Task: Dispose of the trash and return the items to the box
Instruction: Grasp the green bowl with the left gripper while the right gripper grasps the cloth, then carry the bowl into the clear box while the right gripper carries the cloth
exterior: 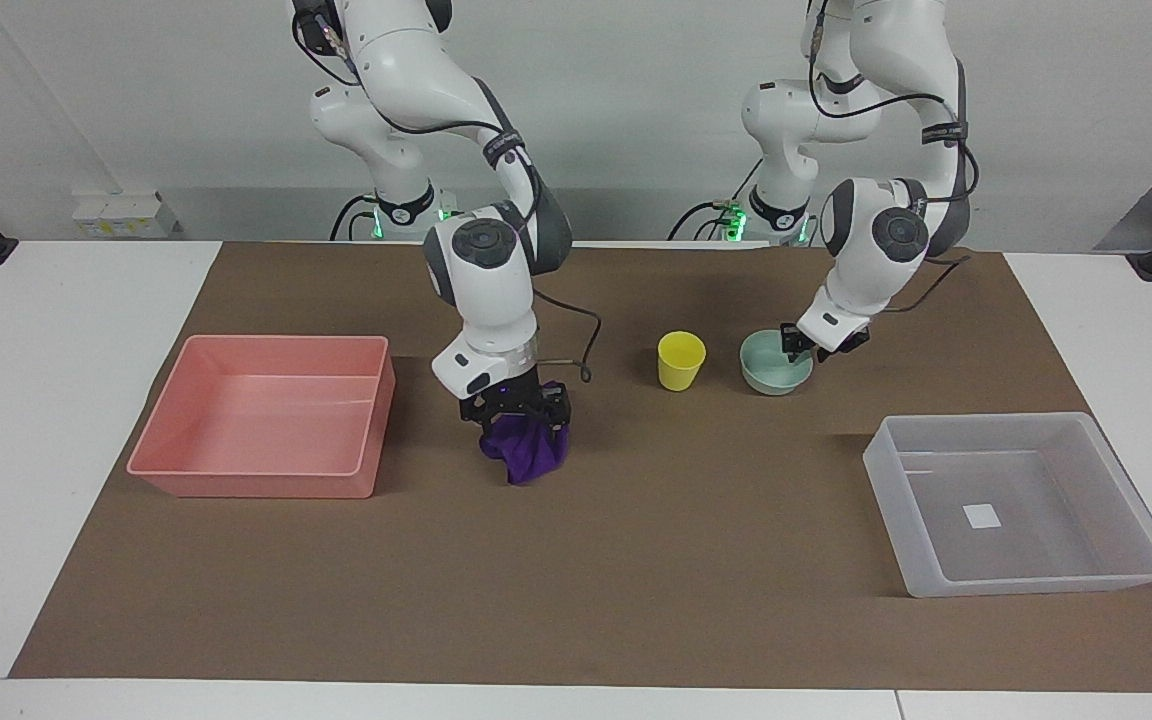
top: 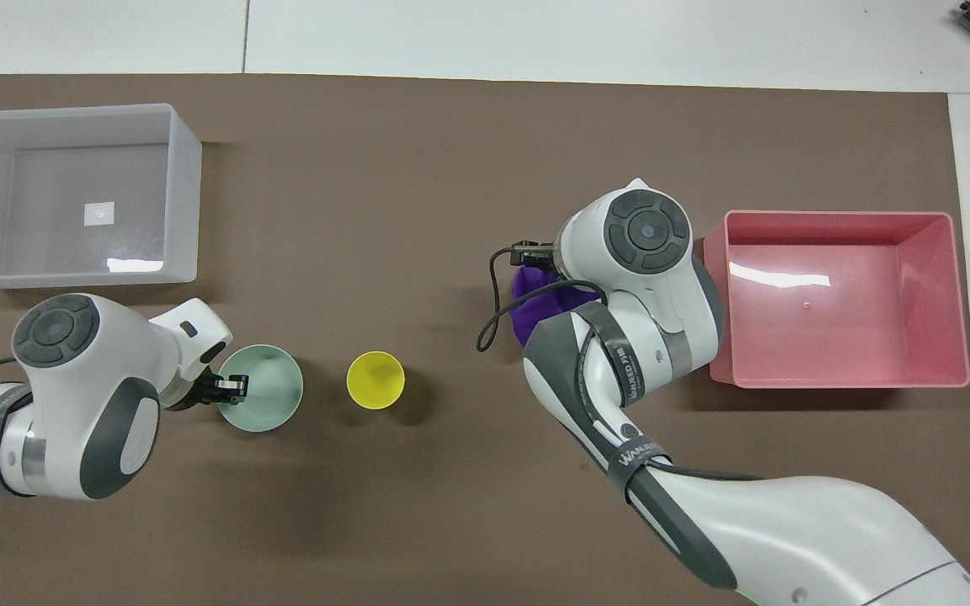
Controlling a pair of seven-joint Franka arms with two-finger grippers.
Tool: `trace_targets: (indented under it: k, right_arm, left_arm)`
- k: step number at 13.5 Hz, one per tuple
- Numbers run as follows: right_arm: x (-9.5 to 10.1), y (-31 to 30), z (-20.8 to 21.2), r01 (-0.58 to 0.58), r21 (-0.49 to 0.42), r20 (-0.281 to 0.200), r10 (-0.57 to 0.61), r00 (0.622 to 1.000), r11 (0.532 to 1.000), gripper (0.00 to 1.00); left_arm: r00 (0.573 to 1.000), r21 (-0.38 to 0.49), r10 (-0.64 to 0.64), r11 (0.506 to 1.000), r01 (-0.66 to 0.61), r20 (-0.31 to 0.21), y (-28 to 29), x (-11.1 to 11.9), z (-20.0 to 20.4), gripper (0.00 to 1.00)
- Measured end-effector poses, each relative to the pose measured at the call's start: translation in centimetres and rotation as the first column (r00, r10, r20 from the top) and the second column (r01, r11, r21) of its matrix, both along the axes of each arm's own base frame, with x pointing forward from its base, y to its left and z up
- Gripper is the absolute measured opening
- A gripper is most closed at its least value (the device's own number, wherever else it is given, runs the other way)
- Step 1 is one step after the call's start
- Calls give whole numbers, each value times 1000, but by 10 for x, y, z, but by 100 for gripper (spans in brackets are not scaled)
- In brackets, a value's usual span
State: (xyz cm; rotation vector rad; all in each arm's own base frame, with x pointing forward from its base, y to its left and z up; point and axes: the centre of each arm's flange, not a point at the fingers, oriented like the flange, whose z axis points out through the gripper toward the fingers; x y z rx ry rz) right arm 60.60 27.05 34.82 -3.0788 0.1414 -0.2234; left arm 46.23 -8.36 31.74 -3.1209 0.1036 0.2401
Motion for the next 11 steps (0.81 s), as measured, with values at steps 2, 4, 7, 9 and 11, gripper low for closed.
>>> trace_targets:
  k: [2,4,7,9,11]
  right_arm:
    - [-4,-2,-17,-10,-2,1,10,1000,1000,100]
    - [-12,-4,-34,-18,-1,4,18,1000,1000,99]
    - [-20,0,-42,-29,-5,-5,29,1000,1000,63]
    - [-24,0,-46,-31,-14,-28,30,999,999,38]
    - [-25,-1,-41,-28,-22,-45,27,999,999,14]
  left_arm:
    - [1000,-2,1,1000,-1,0,0,0,0,6]
    - [1000,-5,4,1000,-4,3,-1,3,7,4]
    - [999,1,11,1000,-11,-47,1,17,38,4]
    - [998,3,25,1000,-25,-66,6,35,83,3]
    - [997,-2,56,998,-56,-56,20,52,135,3]
